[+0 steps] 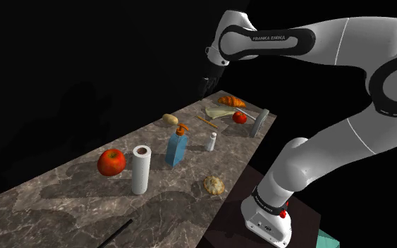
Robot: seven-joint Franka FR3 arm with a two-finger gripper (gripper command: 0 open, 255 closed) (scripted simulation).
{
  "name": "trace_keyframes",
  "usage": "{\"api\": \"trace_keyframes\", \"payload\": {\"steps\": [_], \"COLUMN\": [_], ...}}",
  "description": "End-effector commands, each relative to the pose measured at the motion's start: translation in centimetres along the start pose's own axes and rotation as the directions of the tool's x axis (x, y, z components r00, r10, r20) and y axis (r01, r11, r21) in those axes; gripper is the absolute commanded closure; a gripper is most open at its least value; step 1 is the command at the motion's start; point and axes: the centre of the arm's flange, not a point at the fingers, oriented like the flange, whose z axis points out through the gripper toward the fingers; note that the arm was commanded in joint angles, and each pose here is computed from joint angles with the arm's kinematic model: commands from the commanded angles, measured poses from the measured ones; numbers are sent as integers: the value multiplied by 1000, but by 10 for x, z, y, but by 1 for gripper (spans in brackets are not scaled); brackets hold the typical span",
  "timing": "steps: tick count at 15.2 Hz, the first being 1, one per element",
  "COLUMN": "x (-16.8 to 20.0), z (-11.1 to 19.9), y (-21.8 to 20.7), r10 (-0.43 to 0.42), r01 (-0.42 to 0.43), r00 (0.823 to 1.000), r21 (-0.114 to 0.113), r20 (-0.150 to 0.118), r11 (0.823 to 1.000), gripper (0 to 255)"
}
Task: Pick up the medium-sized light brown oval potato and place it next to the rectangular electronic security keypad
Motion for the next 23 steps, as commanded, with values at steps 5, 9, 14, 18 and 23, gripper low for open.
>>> {"api": "trace_keyframes", "payload": {"steps": [5, 9, 14, 18, 23], "x": [41, 70, 105, 134, 169], "z": [66, 108, 161, 203, 257], "y": [27, 44, 64, 80, 99], "r10": [-28, -47, -70, -88, -112], "r01": [28, 47, 70, 89, 112], "r00": [1000, 999, 997, 995, 992], "r21": [-1, -1, 0, 0, 1], "r20": [12, 22, 33, 42, 54], "r11": [1000, 999, 998, 996, 994], "gripper": [0, 0, 0, 0, 0]}}
